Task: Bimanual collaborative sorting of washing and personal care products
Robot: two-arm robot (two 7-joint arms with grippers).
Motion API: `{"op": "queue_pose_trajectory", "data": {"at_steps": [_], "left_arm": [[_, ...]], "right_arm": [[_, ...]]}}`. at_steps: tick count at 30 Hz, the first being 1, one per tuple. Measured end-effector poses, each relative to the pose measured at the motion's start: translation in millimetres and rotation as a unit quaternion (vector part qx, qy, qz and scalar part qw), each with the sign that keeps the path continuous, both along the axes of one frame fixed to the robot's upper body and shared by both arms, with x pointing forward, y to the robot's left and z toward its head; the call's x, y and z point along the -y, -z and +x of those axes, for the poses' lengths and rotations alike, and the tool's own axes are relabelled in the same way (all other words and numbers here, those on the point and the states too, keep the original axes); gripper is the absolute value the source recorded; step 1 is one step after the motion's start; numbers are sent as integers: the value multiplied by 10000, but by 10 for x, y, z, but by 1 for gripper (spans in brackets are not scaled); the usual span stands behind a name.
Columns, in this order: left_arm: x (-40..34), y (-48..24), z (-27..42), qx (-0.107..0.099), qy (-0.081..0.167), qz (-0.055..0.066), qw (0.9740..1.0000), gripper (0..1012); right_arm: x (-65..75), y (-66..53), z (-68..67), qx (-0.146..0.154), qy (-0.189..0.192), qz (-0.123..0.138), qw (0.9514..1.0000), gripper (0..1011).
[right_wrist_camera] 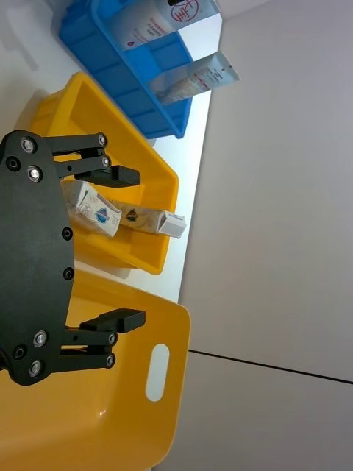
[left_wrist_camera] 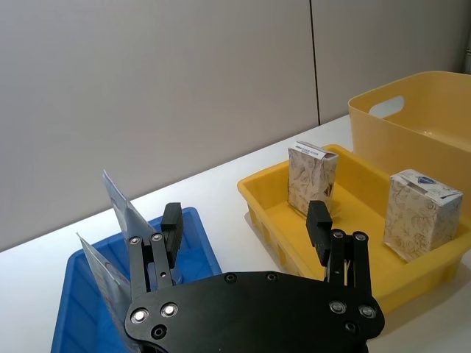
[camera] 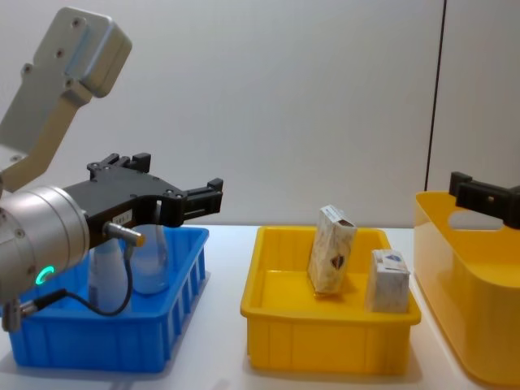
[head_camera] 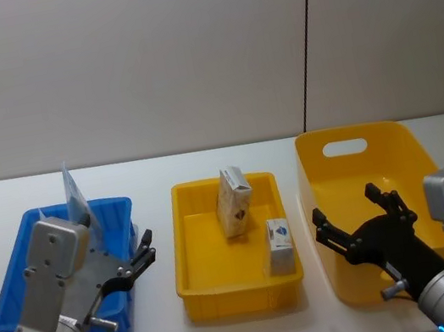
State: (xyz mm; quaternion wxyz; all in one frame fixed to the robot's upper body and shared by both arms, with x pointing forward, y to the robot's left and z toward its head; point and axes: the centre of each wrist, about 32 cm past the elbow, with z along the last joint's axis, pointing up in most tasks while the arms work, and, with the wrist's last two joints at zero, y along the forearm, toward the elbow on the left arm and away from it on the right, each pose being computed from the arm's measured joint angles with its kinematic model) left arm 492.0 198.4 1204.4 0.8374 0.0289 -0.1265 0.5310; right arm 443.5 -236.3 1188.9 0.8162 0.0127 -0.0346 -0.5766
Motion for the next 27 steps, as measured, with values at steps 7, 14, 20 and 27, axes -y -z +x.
{"op": "queue_pose_trajectory", "data": {"at_steps": [7, 14, 20, 27], "left_arm": [[0, 0, 0, -1, 0, 0, 10000, 1002], [0, 0, 0, 0, 0, 0, 10000, 1001], [0, 0, 0, 0, 0, 0, 10000, 1002], [0, 0, 0, -1, 0, 0, 10000, 1002]], "right_arm": [[-107, -14, 26, -56, 14, -56, 10000, 1004], [-327, -37, 73, -218, 82, -140, 9996, 1004], [-554, -55, 117, -420, 220, -197, 9987, 1004], [-805, -79, 159, -654, 397, -250, 9968, 1004]]}}
